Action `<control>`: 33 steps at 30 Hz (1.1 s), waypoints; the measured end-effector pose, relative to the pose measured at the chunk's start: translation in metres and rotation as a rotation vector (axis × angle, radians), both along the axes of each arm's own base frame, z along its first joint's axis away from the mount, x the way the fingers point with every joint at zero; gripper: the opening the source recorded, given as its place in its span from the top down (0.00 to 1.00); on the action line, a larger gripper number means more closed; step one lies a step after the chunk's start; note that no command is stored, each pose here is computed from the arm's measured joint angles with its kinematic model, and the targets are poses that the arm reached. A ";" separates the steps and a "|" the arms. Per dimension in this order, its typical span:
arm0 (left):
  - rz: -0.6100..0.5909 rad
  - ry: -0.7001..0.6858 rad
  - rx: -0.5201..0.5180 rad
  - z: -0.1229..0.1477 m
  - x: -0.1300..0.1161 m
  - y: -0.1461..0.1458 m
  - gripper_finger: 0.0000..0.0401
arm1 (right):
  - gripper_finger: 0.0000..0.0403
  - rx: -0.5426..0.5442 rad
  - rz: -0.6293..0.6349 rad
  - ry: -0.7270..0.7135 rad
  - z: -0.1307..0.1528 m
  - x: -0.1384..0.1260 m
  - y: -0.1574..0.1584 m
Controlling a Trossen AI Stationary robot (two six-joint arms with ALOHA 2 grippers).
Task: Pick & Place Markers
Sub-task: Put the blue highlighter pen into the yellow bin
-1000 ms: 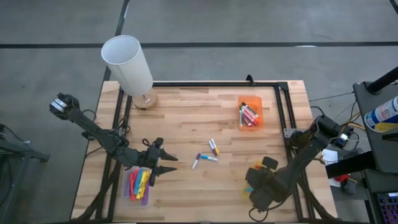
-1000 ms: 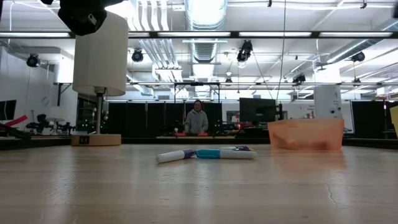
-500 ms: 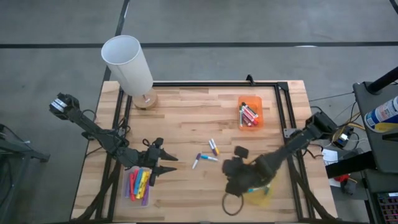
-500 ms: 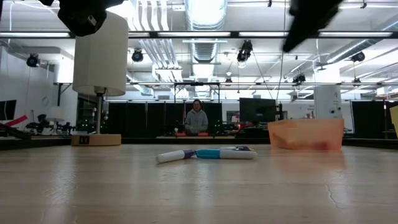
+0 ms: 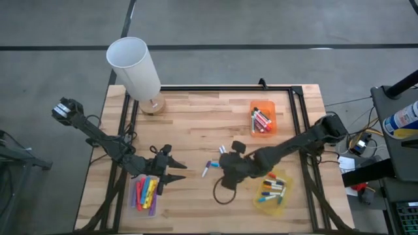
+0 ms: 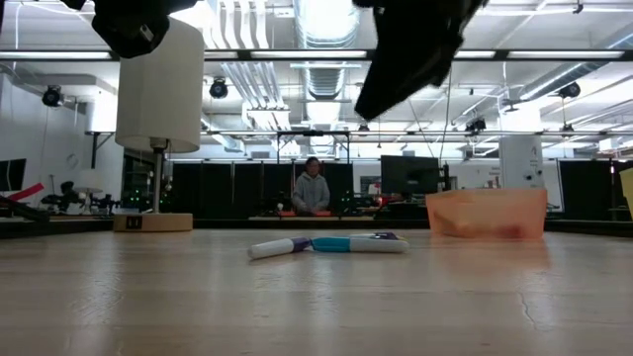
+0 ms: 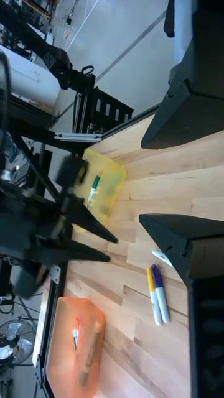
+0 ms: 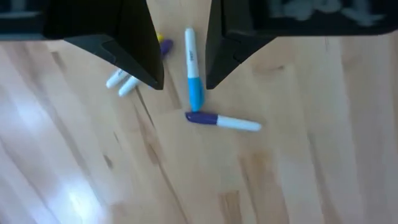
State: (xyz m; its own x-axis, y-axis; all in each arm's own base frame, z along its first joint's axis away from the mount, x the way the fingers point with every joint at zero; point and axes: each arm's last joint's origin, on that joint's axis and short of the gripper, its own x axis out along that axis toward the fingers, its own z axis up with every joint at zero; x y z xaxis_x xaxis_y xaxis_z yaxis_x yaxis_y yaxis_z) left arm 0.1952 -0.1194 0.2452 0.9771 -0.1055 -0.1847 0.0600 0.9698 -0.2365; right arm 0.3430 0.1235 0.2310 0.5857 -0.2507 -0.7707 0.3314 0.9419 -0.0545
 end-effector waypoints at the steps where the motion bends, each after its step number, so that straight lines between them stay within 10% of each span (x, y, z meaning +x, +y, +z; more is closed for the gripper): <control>1: 0.000 0.001 0.000 0.000 0.000 0.000 0.57 | 0.73 0.008 -0.003 0.003 -0.005 0.002 -0.003; 33: -0.001 0.048 0.033 -0.006 -0.001 0.000 0.57 | 0.86 0.218 0.122 0.277 -0.104 0.045 -0.040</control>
State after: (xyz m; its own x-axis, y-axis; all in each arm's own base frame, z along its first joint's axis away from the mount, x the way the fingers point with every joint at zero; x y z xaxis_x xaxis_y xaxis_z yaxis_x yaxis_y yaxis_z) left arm 0.1945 -0.1191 0.2395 0.9669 -0.0990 -0.2352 0.0498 0.9772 -0.2066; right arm 0.3876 0.0836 0.1269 0.3629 -0.0039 -0.9318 0.2164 0.9730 0.0802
